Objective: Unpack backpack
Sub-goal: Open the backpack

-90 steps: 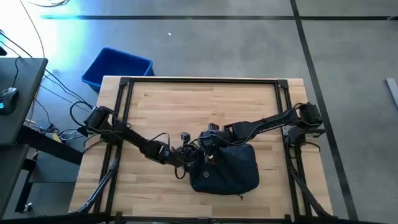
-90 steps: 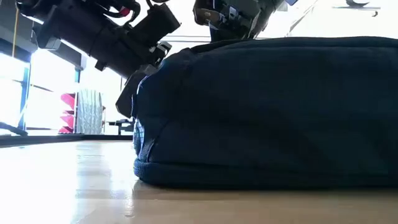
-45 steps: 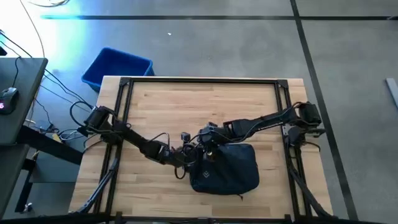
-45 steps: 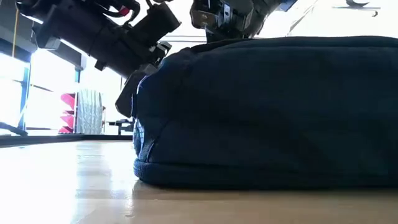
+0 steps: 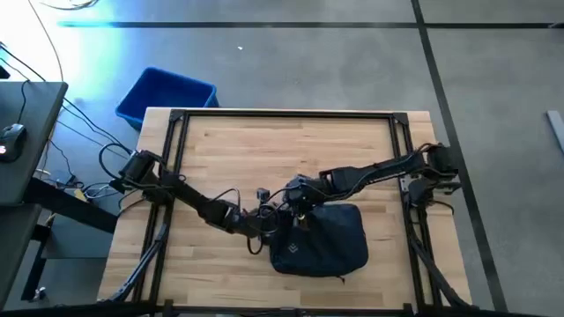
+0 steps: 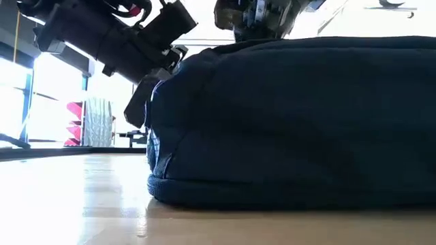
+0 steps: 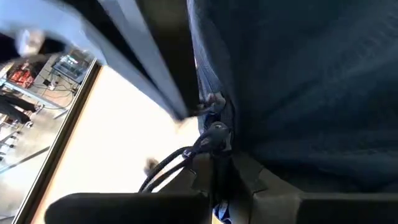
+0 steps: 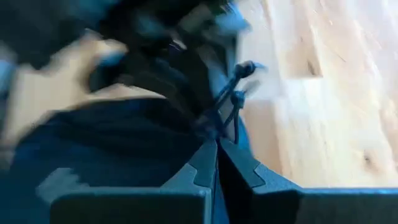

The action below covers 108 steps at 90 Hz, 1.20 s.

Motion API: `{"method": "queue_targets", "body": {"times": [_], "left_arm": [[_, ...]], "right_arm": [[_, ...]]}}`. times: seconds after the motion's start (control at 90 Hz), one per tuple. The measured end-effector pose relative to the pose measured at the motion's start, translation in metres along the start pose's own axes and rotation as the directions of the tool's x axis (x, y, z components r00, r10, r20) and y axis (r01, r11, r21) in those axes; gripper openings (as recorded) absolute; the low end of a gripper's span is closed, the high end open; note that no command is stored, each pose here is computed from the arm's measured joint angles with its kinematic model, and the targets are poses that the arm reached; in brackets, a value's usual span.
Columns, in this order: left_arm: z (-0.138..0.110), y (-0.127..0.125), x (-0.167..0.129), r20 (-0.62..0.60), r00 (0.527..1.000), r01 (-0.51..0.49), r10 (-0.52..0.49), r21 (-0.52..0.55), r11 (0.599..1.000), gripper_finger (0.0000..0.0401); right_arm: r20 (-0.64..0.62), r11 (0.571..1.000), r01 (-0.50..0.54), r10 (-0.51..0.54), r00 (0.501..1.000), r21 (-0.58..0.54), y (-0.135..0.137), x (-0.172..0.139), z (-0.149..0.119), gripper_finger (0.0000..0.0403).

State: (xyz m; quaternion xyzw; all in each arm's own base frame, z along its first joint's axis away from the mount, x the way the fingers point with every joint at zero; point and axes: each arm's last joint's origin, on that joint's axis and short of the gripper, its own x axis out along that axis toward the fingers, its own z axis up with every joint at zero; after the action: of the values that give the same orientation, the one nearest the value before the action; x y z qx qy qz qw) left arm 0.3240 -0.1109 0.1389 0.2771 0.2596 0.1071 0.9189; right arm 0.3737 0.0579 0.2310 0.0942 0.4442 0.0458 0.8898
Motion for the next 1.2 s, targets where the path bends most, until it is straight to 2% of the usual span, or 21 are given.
{"method": "queue_targets", "body": {"times": [0.178,0.311,0.389,0.478,0.533,0.578,0.633,0.689,0.778,0.844,0.9,1.033,1.2], "left_arm": [[0.000,0.000,0.000,-0.002,1.000,-0.004,0.004,-0.002,1.000,0.0000],[0.000,0.000,0.000,-0.002,1.000,-0.004,0.004,-0.002,1.000,0.0000],[0.000,0.000,0.000,-0.001,1.000,-0.004,0.004,-0.001,1.000,0.0000],[0.000,0.000,0.000,-0.001,1.000,-0.004,0.004,-0.001,1.000,0.0000],[0.000,0.000,0.000,-0.001,1.000,-0.004,0.004,-0.001,1.000,0.0000],[0.000,0.000,0.000,-0.002,1.000,-0.004,0.004,0.000,1.000,0.0000],[0.000,0.000,0.000,-0.001,1.000,-0.004,0.004,0.000,1.000,0.0000],[0.000,0.000,0.000,-0.001,1.000,-0.004,0.004,0.000,1.000,0.0000],[0.000,0.000,0.000,-0.001,1.000,-0.004,0.004,0.000,1.000,0.0000],[0.000,0.000,0.000,-0.001,1.000,-0.003,0.003,0.000,1.000,0.0000],[0.000,0.000,0.000,-0.001,1.000,-0.004,0.004,-0.001,1.000,0.0000],[0.001,0.001,0.000,0.004,1.000,-0.005,0.005,-0.005,1.000,0.0000],[0.001,0.001,0.000,0.010,1.000,-0.006,0.006,-0.010,1.000,0.0001]], "right_arm": [[0.039,0.997,-0.020,0.017,0.999,0.078,0.002,-0.016,0.005,0.0004],[0.018,0.996,-0.013,0.012,1.000,0.087,0.000,-0.011,0.003,0.0039],[-0.016,0.999,-0.007,0.008,1.000,0.034,0.000,-0.002,-0.001,0.0073],[-0.031,0.991,-0.010,0.006,0.999,-0.135,0.006,0.004,-0.005,0.0115],[-0.031,0.962,0.014,-0.024,0.999,-0.272,0.014,0.006,-0.008,0.0136],[-0.025,0.924,0.050,-0.064,0.998,-0.380,0.021,0.007,-0.010,0.0150],[-0.018,0.857,0.091,-0.117,0.993,-0.508,0.030,0.007,-0.014,0.0164],[-0.002,0.771,0.126,-0.163,0.987,-0.625,0.039,0.007,-0.018,0.0171],[0.059,0.646,0.212,-0.249,0.967,-0.733,0.052,0.009,-0.022,0.0175],[0.084,0.586,0.267,-0.320,0.944,-0.765,0.057,0.012,-0.030,0.0175],[0.091,0.574,0.286,-0.344,0.934,-0.767,0.057,0.014,-0.035,0.0173],[0.131,0.598,0.325,-0.344,0.930,-0.732,0.055,0.019,-0.038,0.0161],[0.176,0.586,0.374,-0.366,0.914,-0.719,0.054,0.021,-0.037,0.0144]]}}
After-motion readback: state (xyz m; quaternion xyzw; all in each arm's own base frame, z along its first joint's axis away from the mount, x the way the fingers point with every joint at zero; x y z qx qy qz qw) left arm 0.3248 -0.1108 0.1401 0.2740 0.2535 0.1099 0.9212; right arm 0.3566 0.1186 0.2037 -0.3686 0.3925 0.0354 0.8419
